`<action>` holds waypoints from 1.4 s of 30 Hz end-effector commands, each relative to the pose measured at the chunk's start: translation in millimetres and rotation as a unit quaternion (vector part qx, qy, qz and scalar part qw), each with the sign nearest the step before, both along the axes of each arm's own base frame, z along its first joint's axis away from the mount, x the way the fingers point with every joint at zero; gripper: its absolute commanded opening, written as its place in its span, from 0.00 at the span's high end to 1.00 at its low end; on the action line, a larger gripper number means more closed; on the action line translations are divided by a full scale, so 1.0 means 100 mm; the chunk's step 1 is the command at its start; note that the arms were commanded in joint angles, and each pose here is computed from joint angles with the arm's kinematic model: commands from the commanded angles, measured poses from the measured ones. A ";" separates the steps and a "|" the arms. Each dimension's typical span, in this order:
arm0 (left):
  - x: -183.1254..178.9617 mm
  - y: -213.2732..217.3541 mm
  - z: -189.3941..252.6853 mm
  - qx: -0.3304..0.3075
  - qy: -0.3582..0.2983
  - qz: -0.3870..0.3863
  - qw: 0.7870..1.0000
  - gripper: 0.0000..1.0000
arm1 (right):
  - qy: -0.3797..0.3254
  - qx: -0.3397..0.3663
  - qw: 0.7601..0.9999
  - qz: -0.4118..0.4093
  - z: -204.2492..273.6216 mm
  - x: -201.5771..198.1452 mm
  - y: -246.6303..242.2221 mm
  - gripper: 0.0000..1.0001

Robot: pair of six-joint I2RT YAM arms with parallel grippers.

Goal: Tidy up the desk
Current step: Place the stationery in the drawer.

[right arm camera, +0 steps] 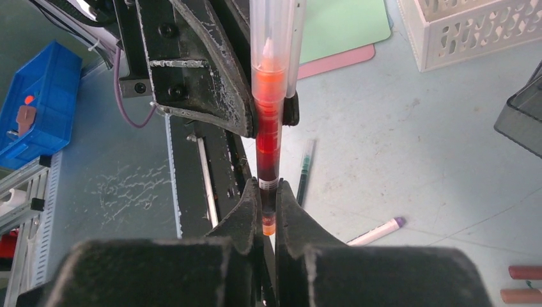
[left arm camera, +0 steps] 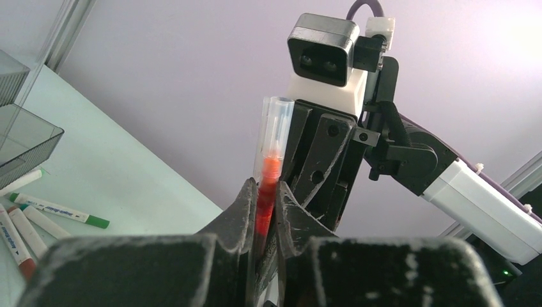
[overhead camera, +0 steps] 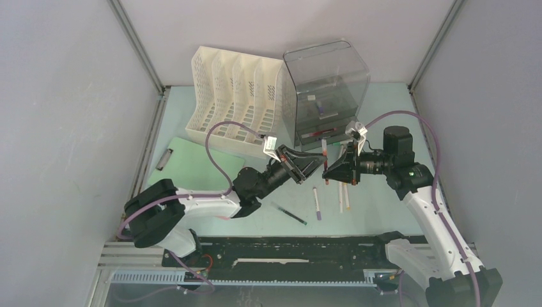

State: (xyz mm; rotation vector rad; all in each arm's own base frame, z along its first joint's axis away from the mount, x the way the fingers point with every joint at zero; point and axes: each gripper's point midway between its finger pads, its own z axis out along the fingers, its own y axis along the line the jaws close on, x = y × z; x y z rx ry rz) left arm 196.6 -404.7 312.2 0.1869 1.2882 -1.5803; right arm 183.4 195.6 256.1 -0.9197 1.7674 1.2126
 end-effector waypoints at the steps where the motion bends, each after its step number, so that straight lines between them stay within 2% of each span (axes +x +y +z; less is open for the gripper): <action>1: -0.04 0.02 0.29 -0.038 -0.024 -0.009 0.999 0.93 | -0.008 -0.003 1.000 -0.010 0.00 0.05 -0.02 0.98; 4: -0.05 0.05 0.26 -0.036 -0.019 -0.008 0.999 0.78 | -0.011 -0.005 1.000 -0.008 -0.02 0.04 -0.02 0.99; 7: 0.02 0.09 0.20 -0.022 -0.005 0.012 1.000 0.54 | -0.016 -0.006 1.000 -0.004 -0.02 0.04 -0.02 1.00; 9: 0.02 0.08 0.16 0.002 -0.006 0.015 1.000 0.44 | -0.025 -0.011 1.000 0.002 -0.05 0.03 -0.03 1.00; 19: 0.03 0.33 -0.04 0.071 -0.045 0.049 0.995 0.15 | -0.095 -0.042 0.993 0.055 -0.12 -0.15 -0.09 1.00; 24: 0.12 0.50 -0.26 0.122 -0.028 0.065 0.990 0.03 | -0.113 -0.059 0.990 0.059 -0.15 -0.15 -0.12 1.00; 33: 0.35 0.92 -0.83 0.203 0.060 0.113 0.971 0.00 | -0.128 -0.082 0.988 0.034 -0.19 -0.06 -0.23 1.00; 37: 0.46 1.24 -1.00 0.260 0.086 0.180 0.945 0.00 | -0.134 -0.092 0.987 0.011 -0.20 0.02 -0.32 1.00; 42: 0.49 1.69 -1.04 0.305 0.075 0.257 0.914 0.00 | -0.146 -0.117 0.982 -0.022 -0.23 0.14 -0.46 1.00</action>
